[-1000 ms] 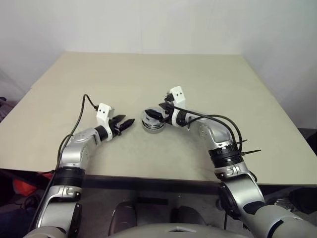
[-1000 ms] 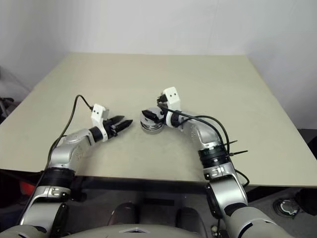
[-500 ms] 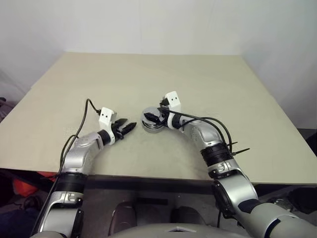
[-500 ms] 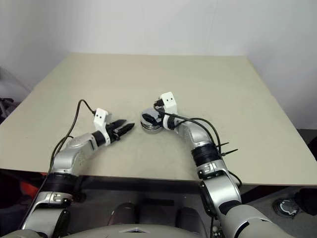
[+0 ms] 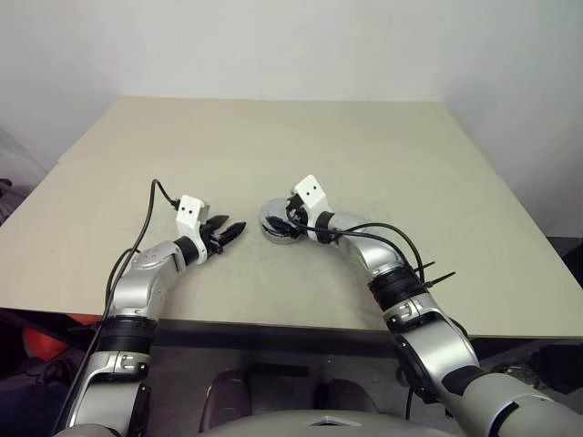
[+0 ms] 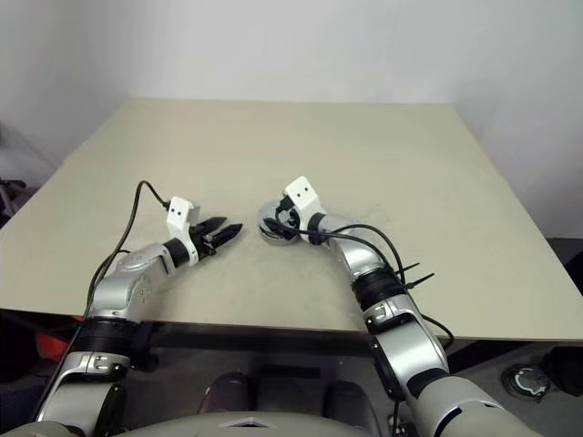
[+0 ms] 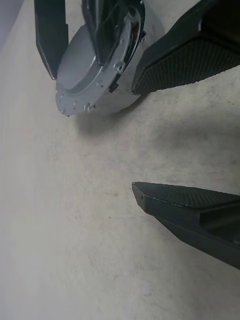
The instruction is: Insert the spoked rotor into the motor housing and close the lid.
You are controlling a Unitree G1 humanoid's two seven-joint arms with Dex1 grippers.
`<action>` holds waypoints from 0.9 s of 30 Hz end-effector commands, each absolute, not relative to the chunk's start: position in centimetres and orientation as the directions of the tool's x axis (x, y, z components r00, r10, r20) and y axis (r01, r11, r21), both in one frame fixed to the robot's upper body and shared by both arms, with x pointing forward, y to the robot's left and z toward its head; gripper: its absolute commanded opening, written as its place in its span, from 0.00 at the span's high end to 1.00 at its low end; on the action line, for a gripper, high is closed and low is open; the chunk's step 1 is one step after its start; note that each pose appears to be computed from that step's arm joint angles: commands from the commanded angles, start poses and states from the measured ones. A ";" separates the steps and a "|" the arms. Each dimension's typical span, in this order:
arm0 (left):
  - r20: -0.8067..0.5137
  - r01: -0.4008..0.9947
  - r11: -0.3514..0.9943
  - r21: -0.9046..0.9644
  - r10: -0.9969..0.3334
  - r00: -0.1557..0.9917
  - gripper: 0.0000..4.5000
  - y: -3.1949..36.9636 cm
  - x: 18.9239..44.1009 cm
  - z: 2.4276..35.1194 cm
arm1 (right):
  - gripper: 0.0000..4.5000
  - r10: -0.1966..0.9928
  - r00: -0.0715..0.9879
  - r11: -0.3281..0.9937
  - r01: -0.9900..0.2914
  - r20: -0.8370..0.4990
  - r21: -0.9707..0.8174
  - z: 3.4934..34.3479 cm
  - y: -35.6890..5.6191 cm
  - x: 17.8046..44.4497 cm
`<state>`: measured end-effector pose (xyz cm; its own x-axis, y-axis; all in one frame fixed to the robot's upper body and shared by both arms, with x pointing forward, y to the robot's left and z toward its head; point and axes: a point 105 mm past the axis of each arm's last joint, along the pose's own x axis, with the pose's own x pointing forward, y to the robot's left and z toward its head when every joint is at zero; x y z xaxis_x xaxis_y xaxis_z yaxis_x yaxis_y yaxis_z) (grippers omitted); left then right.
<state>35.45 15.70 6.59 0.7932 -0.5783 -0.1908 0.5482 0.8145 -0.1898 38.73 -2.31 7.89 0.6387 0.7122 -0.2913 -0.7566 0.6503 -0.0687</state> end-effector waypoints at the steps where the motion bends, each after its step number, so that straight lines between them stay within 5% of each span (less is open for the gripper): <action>1: -0.151 0.553 0.817 -0.164 -0.575 0.804 0.34 15.8 35.9 8.0 | 0.31 0.716 0.644 0.652 -0.755 -0.269 -0.070 8.7 -2.7 38.9; 10: -0.158 0.554 0.816 -0.168 -0.577 0.802 0.34 15.8 36.0 7.8 | 0.31 0.746 0.621 0.628 -0.776 -0.241 -0.056 10.6 -3.8 38.5; 19: -0.161 0.557 0.813 -0.170 -0.580 0.798 0.34 15.6 36.0 7.7 | 0.31 0.737 0.609 0.622 -0.781 -0.293 -0.059 8.5 -3.7 37.9; 27: -0.167 0.548 0.819 -0.173 -0.573 0.803 0.34 16.0 35.8 7.3 | 0.31 0.819 0.539 0.550 -0.835 -0.198 0.003 10.4 -2.6 36.7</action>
<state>35.59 15.87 6.24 0.7956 -0.5711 -0.2021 0.5380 0.8194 -0.1977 36.98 -3.45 8.16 0.5635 0.7774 -0.2794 -0.8075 0.5898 0.0124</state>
